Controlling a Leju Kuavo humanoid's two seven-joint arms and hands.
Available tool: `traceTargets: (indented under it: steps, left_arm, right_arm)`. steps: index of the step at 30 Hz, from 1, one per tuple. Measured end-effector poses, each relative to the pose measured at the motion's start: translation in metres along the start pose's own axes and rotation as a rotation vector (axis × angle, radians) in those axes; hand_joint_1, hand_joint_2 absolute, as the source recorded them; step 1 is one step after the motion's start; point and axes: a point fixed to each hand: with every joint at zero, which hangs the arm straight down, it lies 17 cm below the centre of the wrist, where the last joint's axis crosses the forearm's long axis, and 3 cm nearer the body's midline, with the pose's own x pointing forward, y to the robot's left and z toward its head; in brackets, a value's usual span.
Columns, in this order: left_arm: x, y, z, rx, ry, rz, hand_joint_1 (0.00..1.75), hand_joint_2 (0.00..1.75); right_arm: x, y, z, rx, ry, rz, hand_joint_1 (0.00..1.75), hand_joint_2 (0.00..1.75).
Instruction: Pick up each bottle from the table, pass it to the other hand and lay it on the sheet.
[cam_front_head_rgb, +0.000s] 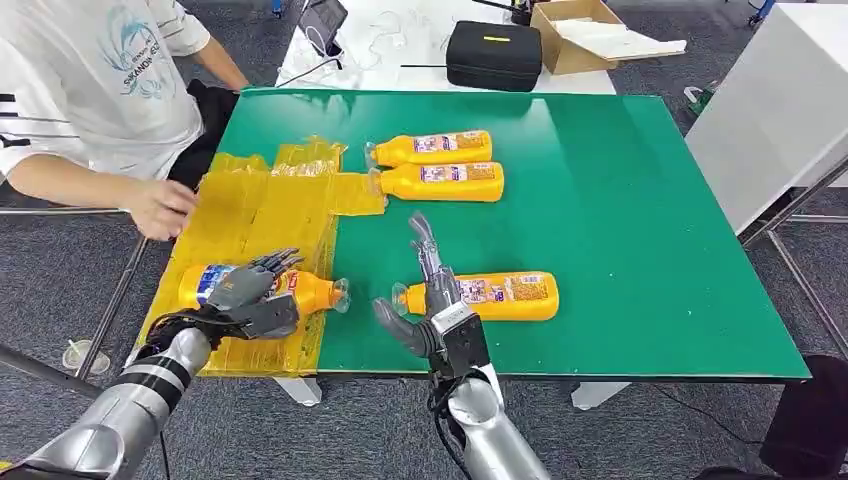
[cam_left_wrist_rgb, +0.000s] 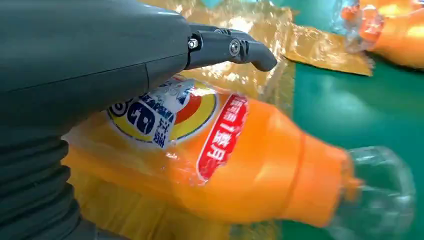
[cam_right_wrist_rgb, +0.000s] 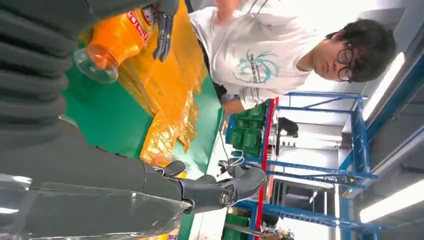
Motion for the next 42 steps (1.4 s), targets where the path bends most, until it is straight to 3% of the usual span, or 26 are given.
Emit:
traceTargets:
  steps: [8, 12, 15, 16, 17, 18, 19, 24, 30, 35, 42]
  left_arm:
    - [0.039, 0.019, 0.012, 0.114, -0.177, 0.406, 0.0, 0.0]
    - [0.059, 0.033, 0.011, 0.249, -0.256, 0.49, 0.0, 0.0]
    - [0.072, 0.062, 0.008, 0.444, -0.297, 0.519, 0.0, 0.0]
    - [0.076, 0.074, 0.008, 0.514, -0.306, 0.521, 0.0, 0.0]
    - [0.08, 0.089, 0.01, 0.603, -0.316, 0.524, 0.0, 0.0]
    - [0.085, 0.106, 0.013, 0.69, -0.329, 0.534, 0.0, 0.0]
    - [0.09, 0.118, 0.016, 0.751, -0.341, 0.547, 0.0, 1.75]
    - [0.099, 0.162, 0.047, 1.008, -0.385, 0.593, 0.0, 1.75]
    - [0.095, 0.169, 0.089, 1.197, -0.345, 0.533, 0.0, 1.75]
    - [0.09, 0.15, 0.101, 1.226, -0.3, 0.517, 0.0, 1.75]
    - [0.088, 0.136, 0.101, 1.224, -0.276, 0.524, 0.0, 1.75]
  right_arm:
    - [-0.01, 0.0, 0.003, -0.001, 0.027, -0.004, 0.0, 1.75]
    - [-0.013, 0.0, 0.003, -0.006, 0.034, 0.002, 0.0, 1.75]
    - [-0.014, -0.003, 0.004, -0.017, 0.033, 0.062, 0.0, 1.75]
    - [-0.017, -0.003, 0.004, -0.018, 0.043, 0.095, 0.0, 0.0]
    - [-0.02, -0.004, 0.005, -0.014, 0.053, 0.138, 0.0, 1.75]
    - [-0.023, -0.005, 0.006, -0.007, 0.063, 0.179, 0.0, 1.75]
    - [-0.027, -0.007, 0.006, 0.002, 0.081, 0.221, 0.0, 1.75]
    - [-0.065, -0.028, 0.021, 0.099, 0.223, 0.446, 0.0, 1.75]
    - [-0.113, -0.083, 0.048, 0.245, 0.411, 0.655, 0.0, 1.75]
    - [-0.132, -0.144, 0.067, 0.303, 0.523, 0.8, 0.0, 1.75]
    - [-0.136, -0.187, 0.074, 0.333, 0.576, 0.896, 0.0, 1.75]
